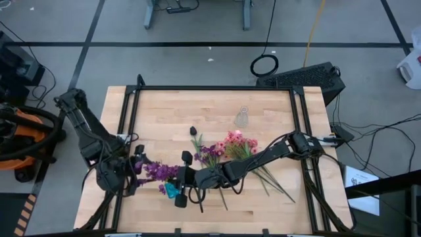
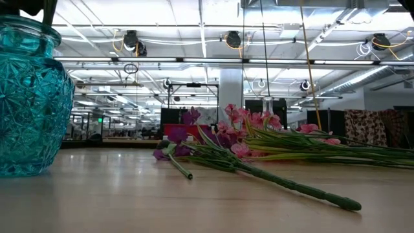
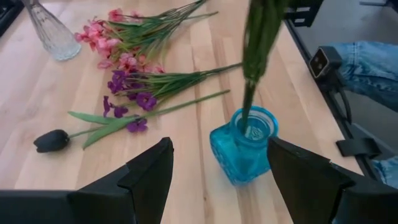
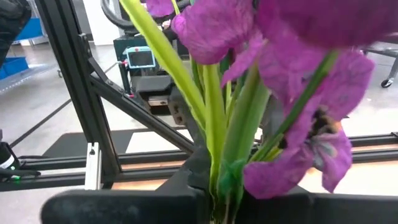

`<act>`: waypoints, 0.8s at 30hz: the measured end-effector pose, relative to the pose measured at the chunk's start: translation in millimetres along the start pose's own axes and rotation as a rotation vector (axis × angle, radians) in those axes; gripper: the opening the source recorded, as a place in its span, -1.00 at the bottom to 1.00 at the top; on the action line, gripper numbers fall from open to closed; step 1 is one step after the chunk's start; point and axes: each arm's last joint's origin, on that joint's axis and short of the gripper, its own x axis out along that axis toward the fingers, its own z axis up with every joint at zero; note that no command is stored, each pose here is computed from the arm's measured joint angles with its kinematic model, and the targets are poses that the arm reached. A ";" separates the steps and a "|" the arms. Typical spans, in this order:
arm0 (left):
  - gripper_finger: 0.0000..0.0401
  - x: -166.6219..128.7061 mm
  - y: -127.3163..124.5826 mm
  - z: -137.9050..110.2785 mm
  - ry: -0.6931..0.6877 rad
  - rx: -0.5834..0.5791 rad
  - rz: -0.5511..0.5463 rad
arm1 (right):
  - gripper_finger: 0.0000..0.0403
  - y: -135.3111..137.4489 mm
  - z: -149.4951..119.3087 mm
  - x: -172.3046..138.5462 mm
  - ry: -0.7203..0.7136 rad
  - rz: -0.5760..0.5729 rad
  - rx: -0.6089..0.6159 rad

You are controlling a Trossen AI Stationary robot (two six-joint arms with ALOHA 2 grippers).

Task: Sort flowers into vase by color
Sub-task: Put the top violet flower into the blue vase

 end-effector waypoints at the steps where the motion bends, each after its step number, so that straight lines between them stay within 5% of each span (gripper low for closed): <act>1: 0.32 -0.6 -0.8 -0.2 -0.004 0.002 -0.002 | -0.86 0.0 0.0 0.0 0.000 0.000 0.000; 9: 0.32 4.8 -17.9 6.7 -0.116 -0.049 -0.008 | -0.86 -0.2 -0.4 0.0 0.003 -0.008 0.014; 24: 0.32 24.6 -35.4 -2.9 -0.088 -0.009 0.051 | -0.81 2.4 -6.1 -1.5 0.056 -0.003 0.046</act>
